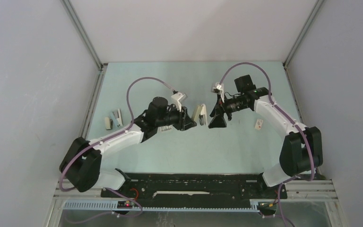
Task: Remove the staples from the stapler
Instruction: Place the stapler at the center of the board.
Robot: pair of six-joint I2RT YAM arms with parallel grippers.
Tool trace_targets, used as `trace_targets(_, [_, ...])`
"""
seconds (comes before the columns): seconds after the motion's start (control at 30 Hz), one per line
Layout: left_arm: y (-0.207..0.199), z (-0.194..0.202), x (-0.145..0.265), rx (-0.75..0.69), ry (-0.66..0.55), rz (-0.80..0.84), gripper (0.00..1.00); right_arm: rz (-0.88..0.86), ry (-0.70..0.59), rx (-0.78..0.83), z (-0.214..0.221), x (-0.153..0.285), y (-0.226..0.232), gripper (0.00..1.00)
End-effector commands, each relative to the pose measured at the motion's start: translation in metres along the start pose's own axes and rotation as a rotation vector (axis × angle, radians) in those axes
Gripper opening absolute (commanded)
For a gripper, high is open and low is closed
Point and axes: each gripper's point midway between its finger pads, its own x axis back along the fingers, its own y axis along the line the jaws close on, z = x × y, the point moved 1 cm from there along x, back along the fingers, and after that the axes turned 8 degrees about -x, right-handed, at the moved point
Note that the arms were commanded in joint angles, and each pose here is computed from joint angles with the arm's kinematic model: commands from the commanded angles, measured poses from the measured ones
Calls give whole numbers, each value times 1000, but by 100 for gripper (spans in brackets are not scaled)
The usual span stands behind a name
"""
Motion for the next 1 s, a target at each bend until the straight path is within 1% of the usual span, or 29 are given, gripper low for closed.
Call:
trace_targets(0.0, [-8,-32,20,28,-156,-28,0,-4,-71,26,-10,12,16,90])
trace_targets(0.1, [-8,-29,30,42,-176,-53,0,16,-110,37,-10,24,16,95])
trace_targets(0.33, [-6,-26,49,76,-230,-116,0,33,-201,15,-3,47,13,99])
trace_targets(0.43, [-1,-26,55,100,-252,-155,0,37,-226,16,-1,52,13,99])
trace_targets(0.7, [27,-27,70,237,-267,-259,0,44,-276,-10,1,62,10,100])
trace_targets(0.97, [50,-30,88,263,-274,-373,0,49,-286,-21,3,63,7,100])
